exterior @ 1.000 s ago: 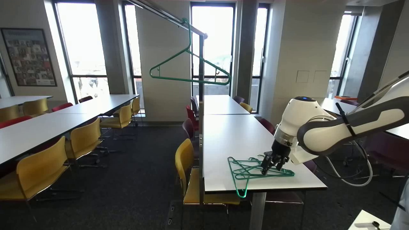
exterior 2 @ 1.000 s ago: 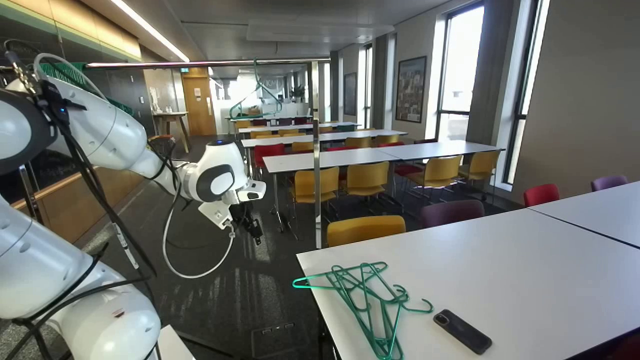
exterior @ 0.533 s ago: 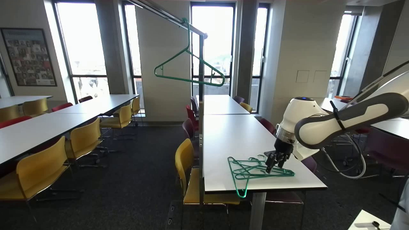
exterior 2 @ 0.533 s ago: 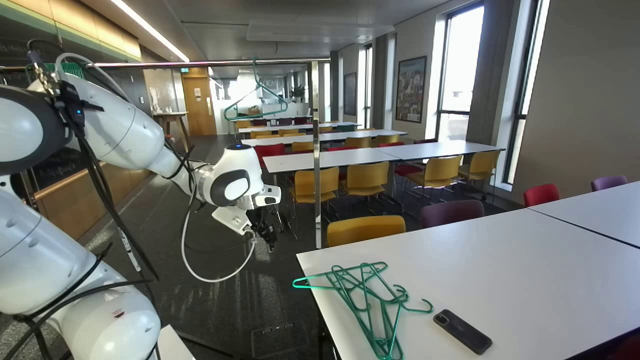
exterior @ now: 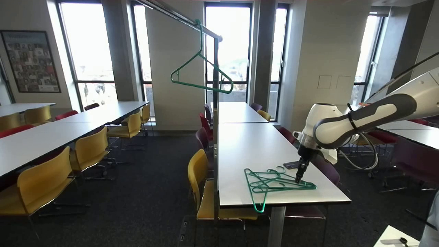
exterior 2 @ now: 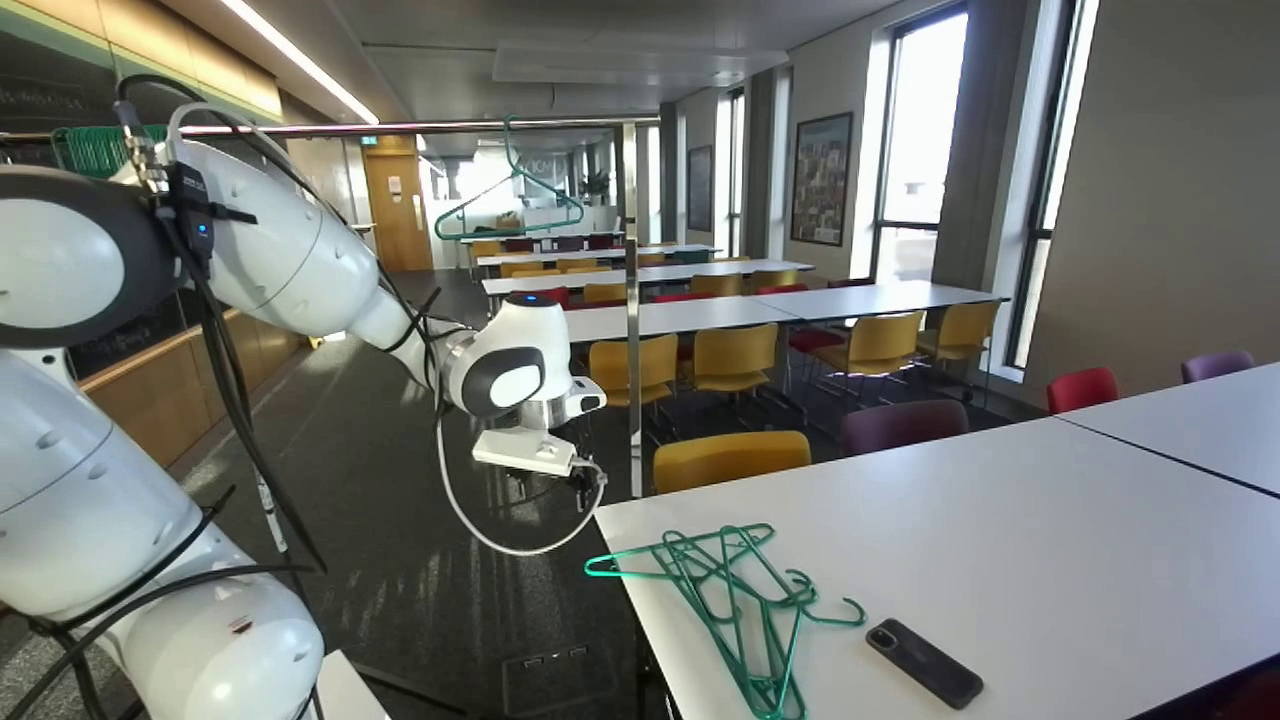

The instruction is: Put one green hanger from the table and put it on the railing

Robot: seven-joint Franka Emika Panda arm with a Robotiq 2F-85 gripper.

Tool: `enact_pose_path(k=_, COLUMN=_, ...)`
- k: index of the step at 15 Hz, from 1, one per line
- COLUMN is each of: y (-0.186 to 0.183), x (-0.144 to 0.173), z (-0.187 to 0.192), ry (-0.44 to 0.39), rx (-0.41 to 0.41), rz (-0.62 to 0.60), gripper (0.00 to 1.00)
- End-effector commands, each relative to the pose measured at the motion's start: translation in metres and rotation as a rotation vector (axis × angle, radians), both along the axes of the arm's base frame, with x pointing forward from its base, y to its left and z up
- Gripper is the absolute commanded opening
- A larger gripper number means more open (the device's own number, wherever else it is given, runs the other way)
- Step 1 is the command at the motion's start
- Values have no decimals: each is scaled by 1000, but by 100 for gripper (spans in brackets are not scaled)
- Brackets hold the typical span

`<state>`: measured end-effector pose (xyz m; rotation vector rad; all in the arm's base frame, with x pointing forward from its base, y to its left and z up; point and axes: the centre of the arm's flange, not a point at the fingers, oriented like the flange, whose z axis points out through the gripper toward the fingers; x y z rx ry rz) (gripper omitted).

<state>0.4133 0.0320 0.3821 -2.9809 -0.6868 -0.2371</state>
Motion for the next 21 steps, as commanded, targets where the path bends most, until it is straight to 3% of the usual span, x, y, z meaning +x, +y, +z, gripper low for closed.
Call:
enact_pose_path(k=1, y=-1, x=1, z=-2, ry=5, rx=1, rz=49, gripper=100)
enact_pose_path(k=8, y=-1, x=2, z=-5, ry=13, rx=1, rz=58, gripper=100)
enact_pose_path(k=17, y=-90, x=64, z=7, ry=-70, rx=-164, rz=-109, gripper=100)
enact_pose_path(k=21, y=-116, x=99, z=-12, ry=-70, rx=-171, rz=-144, gripper=100)
